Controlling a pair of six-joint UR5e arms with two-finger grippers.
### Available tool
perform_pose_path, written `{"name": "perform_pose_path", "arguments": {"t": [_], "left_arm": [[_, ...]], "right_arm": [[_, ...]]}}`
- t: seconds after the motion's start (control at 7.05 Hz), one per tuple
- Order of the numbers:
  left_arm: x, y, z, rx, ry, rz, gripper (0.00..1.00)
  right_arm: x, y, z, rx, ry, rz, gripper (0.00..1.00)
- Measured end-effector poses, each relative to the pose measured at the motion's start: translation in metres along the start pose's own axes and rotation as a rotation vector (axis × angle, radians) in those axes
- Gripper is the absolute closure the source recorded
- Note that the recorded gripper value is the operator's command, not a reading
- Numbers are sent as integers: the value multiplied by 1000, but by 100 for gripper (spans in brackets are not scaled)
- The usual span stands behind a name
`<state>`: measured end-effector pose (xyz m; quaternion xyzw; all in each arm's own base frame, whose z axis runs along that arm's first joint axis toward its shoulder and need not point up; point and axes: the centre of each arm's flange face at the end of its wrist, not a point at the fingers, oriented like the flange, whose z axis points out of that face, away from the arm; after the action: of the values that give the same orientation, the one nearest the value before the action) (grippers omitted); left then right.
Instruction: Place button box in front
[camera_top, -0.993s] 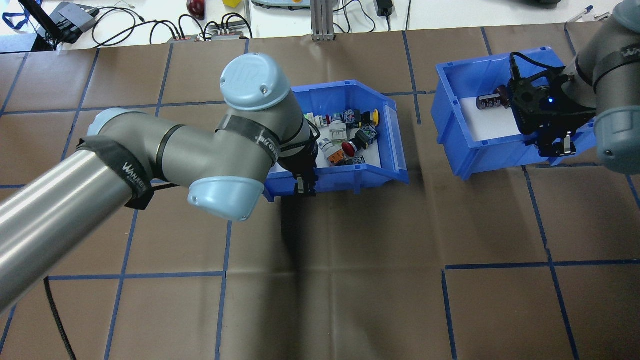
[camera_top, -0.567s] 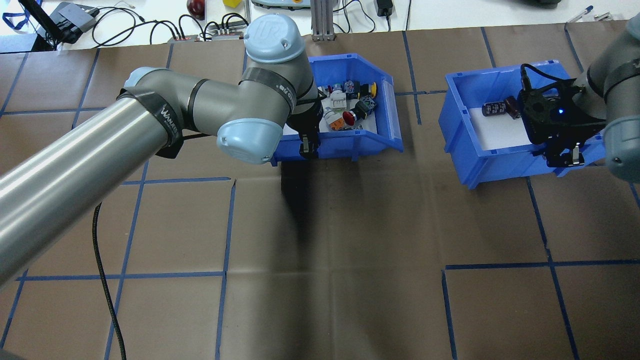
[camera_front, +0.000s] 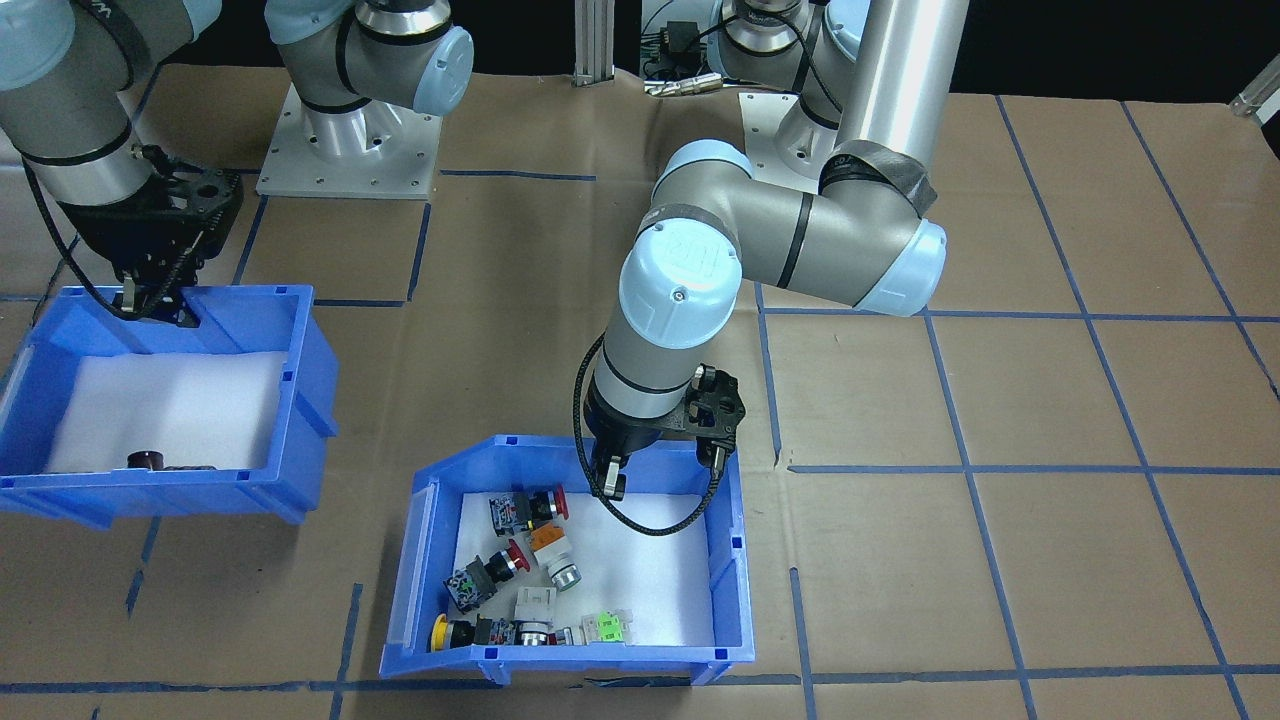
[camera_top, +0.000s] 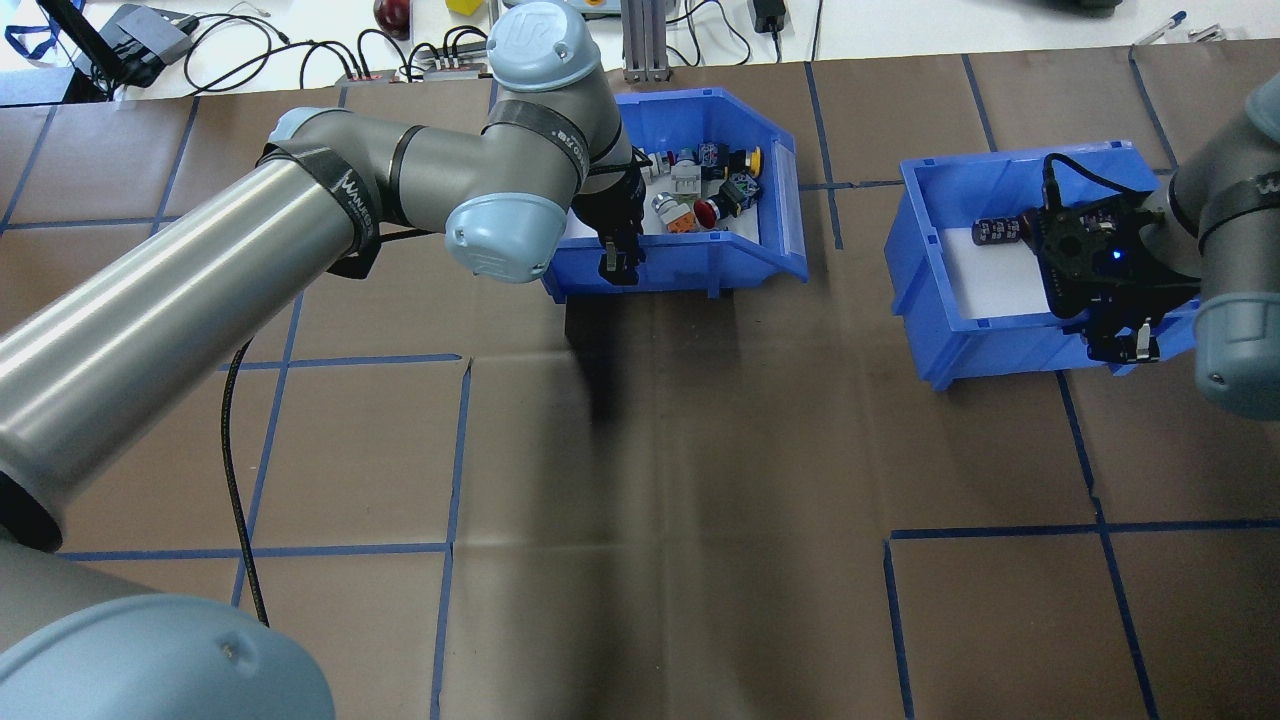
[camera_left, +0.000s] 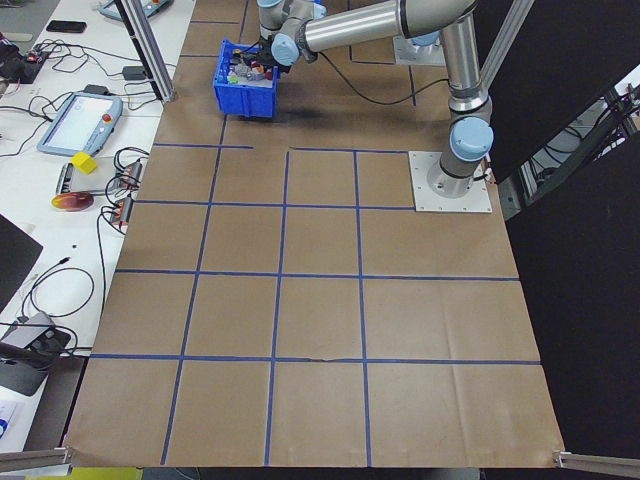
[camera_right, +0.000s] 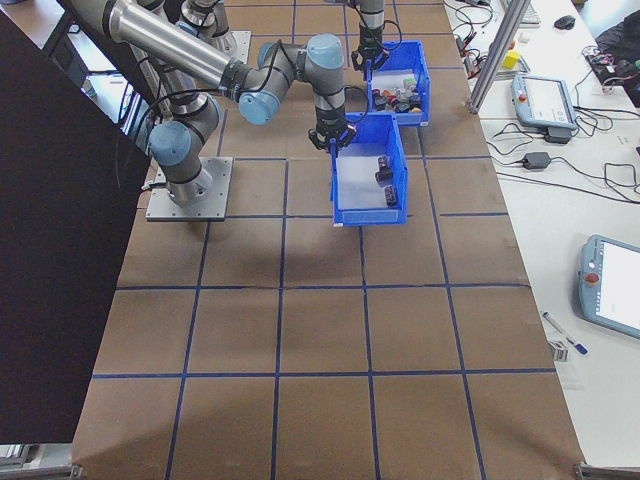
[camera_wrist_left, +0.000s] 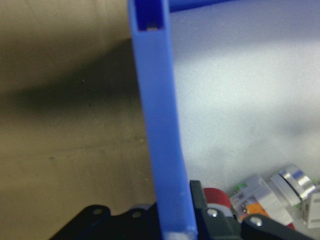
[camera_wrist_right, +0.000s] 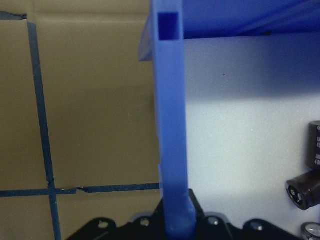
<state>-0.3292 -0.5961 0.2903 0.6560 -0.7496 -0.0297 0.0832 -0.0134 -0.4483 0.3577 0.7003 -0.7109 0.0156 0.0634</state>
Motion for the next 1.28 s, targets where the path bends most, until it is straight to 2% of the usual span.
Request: {"name": "perform_pose_path", "arguments": {"t": [0.57,0.71,1.13,1.28], "left_arm": [[7,-2,16,6,-7,-8,96],[10,-1,23,6,-11,-11,92],[15,3,34,15,-19,-8,50],[15,3,34,20,-18,-7,26]], "right_arm": [[-7,-2,7,6,-14,20,92],[-7,-3,8,6,-15,20,92],[-8,-3,8,6,-16,20,92],[-9,-3,7,5,-16,19,92]]}}
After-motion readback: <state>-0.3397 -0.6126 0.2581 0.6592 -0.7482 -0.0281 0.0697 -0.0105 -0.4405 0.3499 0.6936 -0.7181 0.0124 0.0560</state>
